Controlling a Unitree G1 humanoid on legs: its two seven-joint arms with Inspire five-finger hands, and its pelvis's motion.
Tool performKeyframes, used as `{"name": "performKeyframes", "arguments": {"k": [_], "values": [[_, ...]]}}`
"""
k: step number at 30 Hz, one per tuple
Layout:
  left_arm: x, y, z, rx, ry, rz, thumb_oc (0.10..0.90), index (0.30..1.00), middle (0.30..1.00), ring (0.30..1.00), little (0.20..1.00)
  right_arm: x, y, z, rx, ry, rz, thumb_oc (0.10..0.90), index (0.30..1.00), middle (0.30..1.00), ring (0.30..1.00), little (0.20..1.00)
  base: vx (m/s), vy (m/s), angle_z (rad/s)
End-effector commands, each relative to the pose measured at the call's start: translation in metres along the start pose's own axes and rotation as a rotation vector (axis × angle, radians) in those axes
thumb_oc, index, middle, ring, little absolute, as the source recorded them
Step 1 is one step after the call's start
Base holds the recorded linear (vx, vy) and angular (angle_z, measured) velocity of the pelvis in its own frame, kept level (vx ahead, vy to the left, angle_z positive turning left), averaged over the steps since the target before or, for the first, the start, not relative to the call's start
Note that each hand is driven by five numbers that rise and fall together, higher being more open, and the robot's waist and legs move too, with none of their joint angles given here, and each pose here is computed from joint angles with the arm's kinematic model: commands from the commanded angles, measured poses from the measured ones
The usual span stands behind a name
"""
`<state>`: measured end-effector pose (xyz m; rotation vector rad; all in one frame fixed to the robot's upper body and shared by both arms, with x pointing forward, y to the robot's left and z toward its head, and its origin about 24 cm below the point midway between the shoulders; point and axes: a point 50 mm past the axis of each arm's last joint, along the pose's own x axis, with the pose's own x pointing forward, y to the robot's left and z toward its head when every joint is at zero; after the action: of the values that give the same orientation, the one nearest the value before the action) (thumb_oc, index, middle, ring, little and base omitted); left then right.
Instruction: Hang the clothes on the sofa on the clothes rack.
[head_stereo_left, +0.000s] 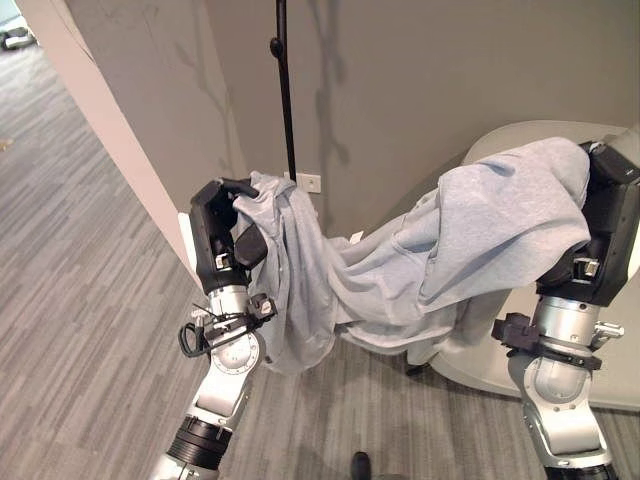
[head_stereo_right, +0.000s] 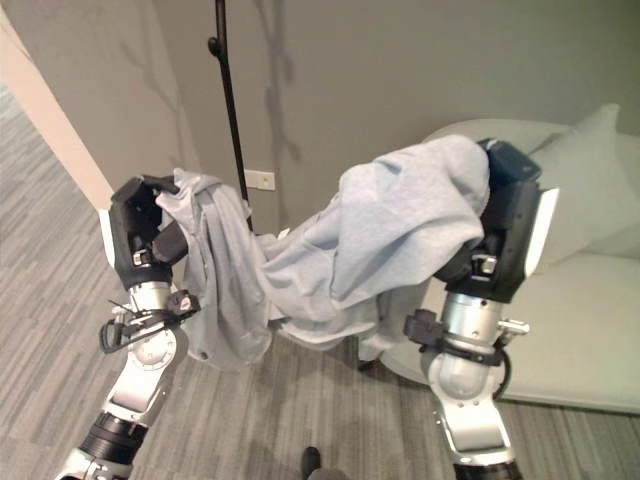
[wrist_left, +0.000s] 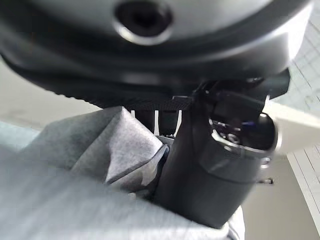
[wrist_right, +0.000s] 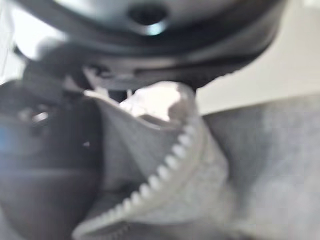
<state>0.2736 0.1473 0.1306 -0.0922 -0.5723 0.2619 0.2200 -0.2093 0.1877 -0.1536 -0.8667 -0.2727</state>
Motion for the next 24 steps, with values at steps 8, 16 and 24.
{"name": "performKeyframes", "arguments": {"k": [8,16,24], "values": [[0.034,-0.005,0.066,0.034,-0.416,0.049,0.4,0.3,0.3,0.3,0.3,0.024,-0.002,0.043,0.083,-0.278,-0.013,0.4,0.3,0.3,0.3,0.3,0.14,0.069,0.06],[0.037,0.021,0.098,0.259,-0.666,0.177,0.4,0.3,0.3,0.3,0.3,0.024,-0.002,0.05,-0.008,-0.32,0.042,0.4,0.3,0.3,0.3,0.3,0.22,0.144,-0.3],[0.059,0.029,0.105,0.379,-0.748,0.217,0.4,0.3,0.3,0.3,0.3,0.046,-0.015,0.048,-0.096,-0.364,0.0,0.4,0.3,0.3,0.3,0.3,0.08,0.07,0.33]]}}
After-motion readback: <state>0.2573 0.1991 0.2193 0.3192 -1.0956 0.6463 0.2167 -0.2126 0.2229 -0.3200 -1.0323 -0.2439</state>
